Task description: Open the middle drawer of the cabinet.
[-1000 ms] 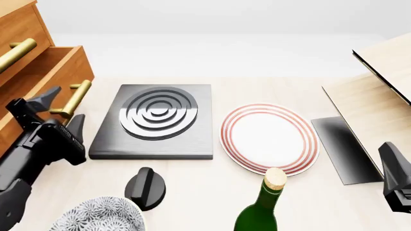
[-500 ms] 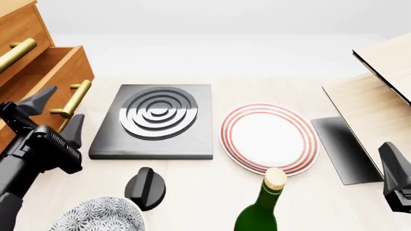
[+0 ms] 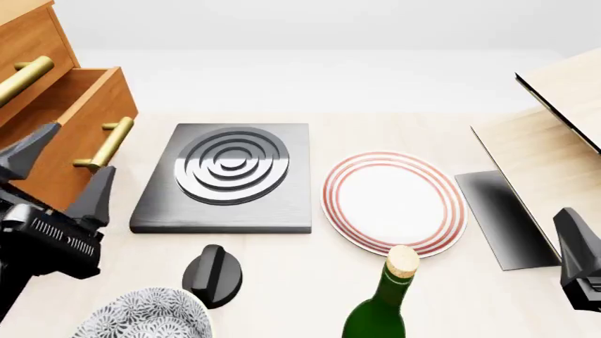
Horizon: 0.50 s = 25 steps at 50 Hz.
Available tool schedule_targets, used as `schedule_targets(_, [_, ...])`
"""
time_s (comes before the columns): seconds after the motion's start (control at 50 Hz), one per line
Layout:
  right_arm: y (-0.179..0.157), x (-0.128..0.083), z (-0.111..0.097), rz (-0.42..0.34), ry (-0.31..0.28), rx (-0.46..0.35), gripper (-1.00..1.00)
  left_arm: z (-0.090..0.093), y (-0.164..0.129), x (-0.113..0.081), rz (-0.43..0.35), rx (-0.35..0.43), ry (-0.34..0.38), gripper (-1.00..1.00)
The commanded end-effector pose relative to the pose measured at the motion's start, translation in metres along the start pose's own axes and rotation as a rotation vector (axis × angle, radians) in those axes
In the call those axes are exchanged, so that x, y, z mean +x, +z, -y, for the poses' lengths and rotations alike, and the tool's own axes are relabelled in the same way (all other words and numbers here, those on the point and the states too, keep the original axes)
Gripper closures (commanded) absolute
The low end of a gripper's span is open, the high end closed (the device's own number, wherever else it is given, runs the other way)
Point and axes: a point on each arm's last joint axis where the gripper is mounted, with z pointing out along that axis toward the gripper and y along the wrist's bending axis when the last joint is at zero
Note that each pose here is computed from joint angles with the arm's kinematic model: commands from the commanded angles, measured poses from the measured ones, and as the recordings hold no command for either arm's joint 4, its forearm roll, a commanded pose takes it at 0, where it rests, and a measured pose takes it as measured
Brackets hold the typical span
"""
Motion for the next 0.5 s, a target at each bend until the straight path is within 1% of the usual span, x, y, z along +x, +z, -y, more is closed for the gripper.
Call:
schedule_targets(0.02, [0.0,0.0,0.0,0.0,-0.004,-0.002,-1.0,-0.016,-0.02,-0.01,0.052,-0.027,-0.042,-1.0])
schedule_targets(0.08, [0.0,0.001,0.0,0.0,-0.004,-0.003,-1.0,-0.026,-0.025,-0.014,0.06,-0.029,-0.07,-1.0])
schedule_targets(0.12, [0.0,0.0,0.0,0.0,-0.004,-0.002,-1.0,-0.034,-0.028,-0.016,0.06,-0.025,-0.102,-1.0])
schedule_targets(0.18, [0.0,0.001,0.0,0.0,-0.004,-0.003,-1.0,-0.036,-0.032,-0.017,0.068,-0.032,-0.094,-1.0])
schedule_targets(0.26, [0.0,0.0,0.0,0.0,-0.004,-0.002,-1.0,-0.049,-0.038,-0.021,0.075,-0.043,-0.129,-1.0])
schedule_targets(0.32, [0.0,0.001,0.0,0.0,-0.004,-0.002,-1.0,-0.051,-0.041,-0.021,0.078,-0.043,-0.134,-1.0])
schedule_targets(0.4, [0.0,0.0,0.0,0.0,-0.003,-0.002,-1.0,-0.059,-0.045,-0.024,0.081,-0.041,-0.164,-1.0])
schedule_targets(0.46, [0.0,0.0,0.0,0.0,-0.004,-0.002,-1.0,-0.07,-0.049,-0.027,0.084,-0.04,-0.204,-1.0])
schedule_targets(0.5, [0.0,0.0,0.0,0.0,-0.004,-0.002,-1.0,-0.079,-0.051,-0.029,0.078,-0.02,-0.254,-1.0])
